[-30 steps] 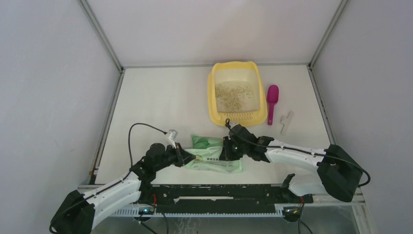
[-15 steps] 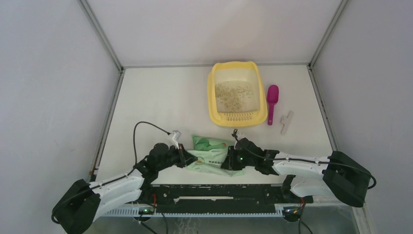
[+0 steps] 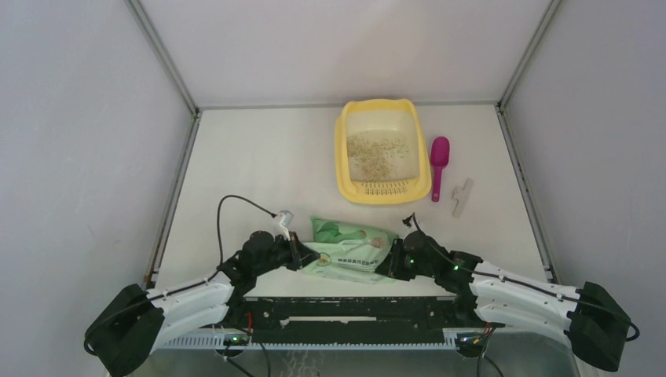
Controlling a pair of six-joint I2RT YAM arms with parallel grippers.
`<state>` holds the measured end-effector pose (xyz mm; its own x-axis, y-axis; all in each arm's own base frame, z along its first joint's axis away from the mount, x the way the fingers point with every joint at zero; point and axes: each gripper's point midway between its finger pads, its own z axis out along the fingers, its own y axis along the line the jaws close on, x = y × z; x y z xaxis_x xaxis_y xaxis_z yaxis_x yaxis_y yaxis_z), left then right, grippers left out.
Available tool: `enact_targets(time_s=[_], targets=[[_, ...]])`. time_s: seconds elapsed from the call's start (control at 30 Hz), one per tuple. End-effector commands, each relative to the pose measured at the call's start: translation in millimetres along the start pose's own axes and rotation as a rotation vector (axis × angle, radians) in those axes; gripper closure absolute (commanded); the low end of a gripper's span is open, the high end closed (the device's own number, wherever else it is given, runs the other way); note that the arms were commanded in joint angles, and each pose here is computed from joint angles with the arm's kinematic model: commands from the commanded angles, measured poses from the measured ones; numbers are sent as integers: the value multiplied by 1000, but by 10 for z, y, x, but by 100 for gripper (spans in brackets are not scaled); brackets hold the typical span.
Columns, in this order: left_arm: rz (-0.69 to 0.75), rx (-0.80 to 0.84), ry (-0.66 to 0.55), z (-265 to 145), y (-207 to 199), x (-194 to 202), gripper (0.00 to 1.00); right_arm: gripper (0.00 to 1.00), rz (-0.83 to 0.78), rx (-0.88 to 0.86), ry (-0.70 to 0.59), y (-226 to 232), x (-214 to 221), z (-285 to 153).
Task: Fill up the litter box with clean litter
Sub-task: Close the cat litter bag at the center of the board.
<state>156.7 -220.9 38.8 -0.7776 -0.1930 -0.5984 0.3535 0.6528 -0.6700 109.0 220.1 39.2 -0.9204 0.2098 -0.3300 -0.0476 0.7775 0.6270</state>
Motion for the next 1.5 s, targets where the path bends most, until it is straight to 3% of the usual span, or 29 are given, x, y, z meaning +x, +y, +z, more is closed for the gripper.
enact_targets(time_s=[0.0,0.37,0.67,1.13,1.33,1.47], targets=[[14,-136,57,-43,305,172,100,74,30,199,32,-395,152,-114],[-15,-186,104,-19,419,314,100,75,65,340,106,-692,450,22],[-52,-254,158,12,580,514,99,76,97,341,87,-780,502,22],[3,-229,-47,-382,52,-279,93,76,104,348,55,-813,412,-60],[15,-229,-1,-327,85,-188,94,77,87,327,64,-744,399,-36],[-4,-211,20,-264,137,-65,96,79,35,258,44,-461,313,-134]])
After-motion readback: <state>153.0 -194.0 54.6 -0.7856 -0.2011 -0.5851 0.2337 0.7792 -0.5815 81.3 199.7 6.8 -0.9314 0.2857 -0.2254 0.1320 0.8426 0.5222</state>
